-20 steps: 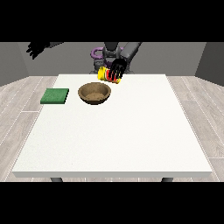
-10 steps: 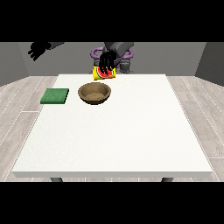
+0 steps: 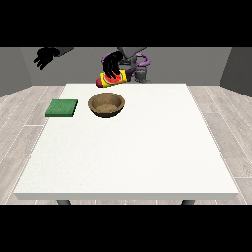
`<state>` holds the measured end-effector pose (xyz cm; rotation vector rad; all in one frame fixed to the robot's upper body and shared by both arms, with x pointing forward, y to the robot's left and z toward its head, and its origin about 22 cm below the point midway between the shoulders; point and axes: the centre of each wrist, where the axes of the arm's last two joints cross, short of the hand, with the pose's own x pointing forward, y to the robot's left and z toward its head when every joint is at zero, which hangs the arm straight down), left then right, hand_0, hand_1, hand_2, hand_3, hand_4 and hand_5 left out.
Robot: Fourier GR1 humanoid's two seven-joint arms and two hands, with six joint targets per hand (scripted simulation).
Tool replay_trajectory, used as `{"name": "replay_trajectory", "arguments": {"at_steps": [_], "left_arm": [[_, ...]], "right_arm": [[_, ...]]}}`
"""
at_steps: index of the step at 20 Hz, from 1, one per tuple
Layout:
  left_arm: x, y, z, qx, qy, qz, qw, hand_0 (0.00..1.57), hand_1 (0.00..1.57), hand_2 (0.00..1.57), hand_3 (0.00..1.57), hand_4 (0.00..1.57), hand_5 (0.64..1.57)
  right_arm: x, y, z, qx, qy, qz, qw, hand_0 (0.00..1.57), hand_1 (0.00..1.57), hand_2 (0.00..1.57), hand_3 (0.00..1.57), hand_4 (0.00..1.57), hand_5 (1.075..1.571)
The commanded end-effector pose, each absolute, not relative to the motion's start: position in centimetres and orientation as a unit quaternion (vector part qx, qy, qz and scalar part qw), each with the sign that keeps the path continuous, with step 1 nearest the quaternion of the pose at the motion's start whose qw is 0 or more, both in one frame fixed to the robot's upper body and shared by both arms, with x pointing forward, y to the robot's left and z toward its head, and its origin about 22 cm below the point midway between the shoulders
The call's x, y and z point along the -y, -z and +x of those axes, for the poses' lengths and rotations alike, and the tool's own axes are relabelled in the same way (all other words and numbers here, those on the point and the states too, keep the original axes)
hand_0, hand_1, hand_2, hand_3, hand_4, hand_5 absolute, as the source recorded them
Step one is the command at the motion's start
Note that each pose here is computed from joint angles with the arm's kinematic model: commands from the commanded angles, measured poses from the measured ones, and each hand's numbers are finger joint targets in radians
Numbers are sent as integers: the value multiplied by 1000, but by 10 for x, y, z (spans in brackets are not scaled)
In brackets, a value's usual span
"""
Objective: Pick the cup and pour the ball into the bowl, then pick the bowl and place it on the pad
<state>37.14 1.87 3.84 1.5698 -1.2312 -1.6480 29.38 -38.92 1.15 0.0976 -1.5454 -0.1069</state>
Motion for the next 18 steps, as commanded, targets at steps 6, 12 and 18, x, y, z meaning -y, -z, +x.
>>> {"name": "replay_trajectory", "arguments": {"at_steps": [6,12,18], "left_arm": [[-59,-54,382,547,518,549,362,748,748,1571,1544,1105,1556],[-106,-112,400,688,306,397,524,635,635,936,669,1285,1545],[-152,-164,408,760,119,186,611,0,0,0,0,1092,1571]], "right_arm": [[370,-9,293,688,59,19,723,0,0,0,165,706,1550],[382,-4,289,687,108,-22,719,0,0,0,132,777,1559],[374,1,290,677,119,-35,725,0,0,0,0,783,1555]]}}
